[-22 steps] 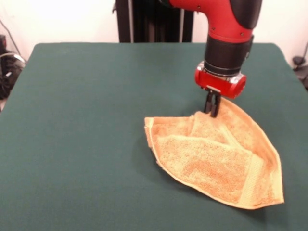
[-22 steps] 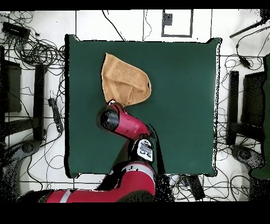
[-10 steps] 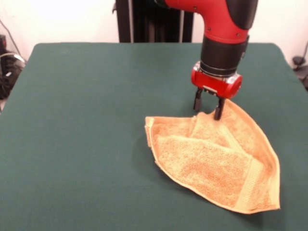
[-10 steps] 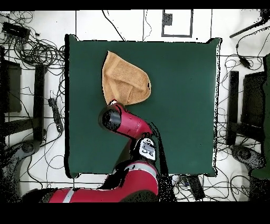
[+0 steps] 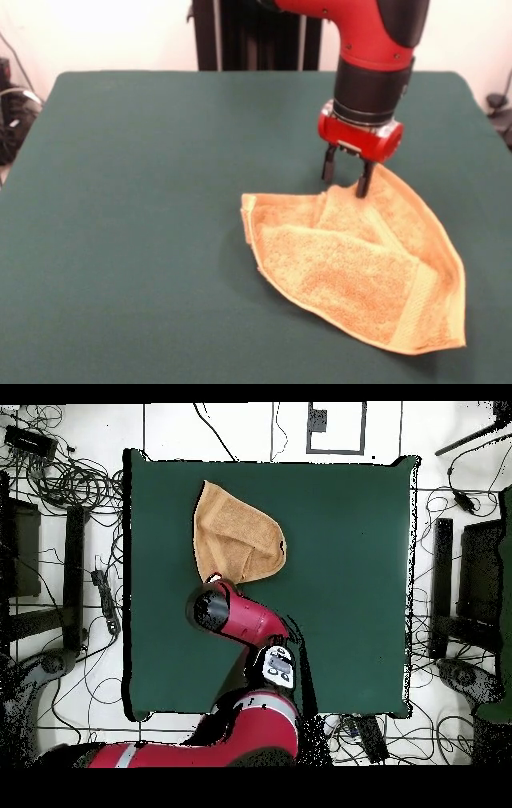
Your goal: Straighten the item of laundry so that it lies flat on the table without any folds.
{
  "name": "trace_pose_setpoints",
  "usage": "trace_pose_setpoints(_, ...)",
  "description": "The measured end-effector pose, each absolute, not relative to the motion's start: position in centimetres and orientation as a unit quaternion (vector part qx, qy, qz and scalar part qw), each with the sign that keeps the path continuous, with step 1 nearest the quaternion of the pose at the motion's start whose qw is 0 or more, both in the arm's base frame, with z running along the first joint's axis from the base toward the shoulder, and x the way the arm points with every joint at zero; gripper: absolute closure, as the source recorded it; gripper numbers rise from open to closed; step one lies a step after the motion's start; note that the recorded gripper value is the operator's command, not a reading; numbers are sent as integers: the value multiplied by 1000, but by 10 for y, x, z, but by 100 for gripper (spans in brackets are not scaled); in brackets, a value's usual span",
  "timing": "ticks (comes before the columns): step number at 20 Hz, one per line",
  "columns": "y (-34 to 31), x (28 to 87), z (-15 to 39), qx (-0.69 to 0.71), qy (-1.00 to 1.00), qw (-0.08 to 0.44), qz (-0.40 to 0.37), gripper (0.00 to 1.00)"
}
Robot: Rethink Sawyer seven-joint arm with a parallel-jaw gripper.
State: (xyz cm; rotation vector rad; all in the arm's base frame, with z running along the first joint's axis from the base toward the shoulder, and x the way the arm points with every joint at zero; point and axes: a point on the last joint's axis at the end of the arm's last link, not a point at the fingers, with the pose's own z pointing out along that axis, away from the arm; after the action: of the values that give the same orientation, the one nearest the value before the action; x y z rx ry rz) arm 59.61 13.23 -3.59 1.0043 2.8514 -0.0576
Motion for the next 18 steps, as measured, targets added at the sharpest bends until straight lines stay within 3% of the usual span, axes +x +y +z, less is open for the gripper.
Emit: trace_pose_setpoints(18, 146, 589, -23, 311, 949, 28, -37, 0)
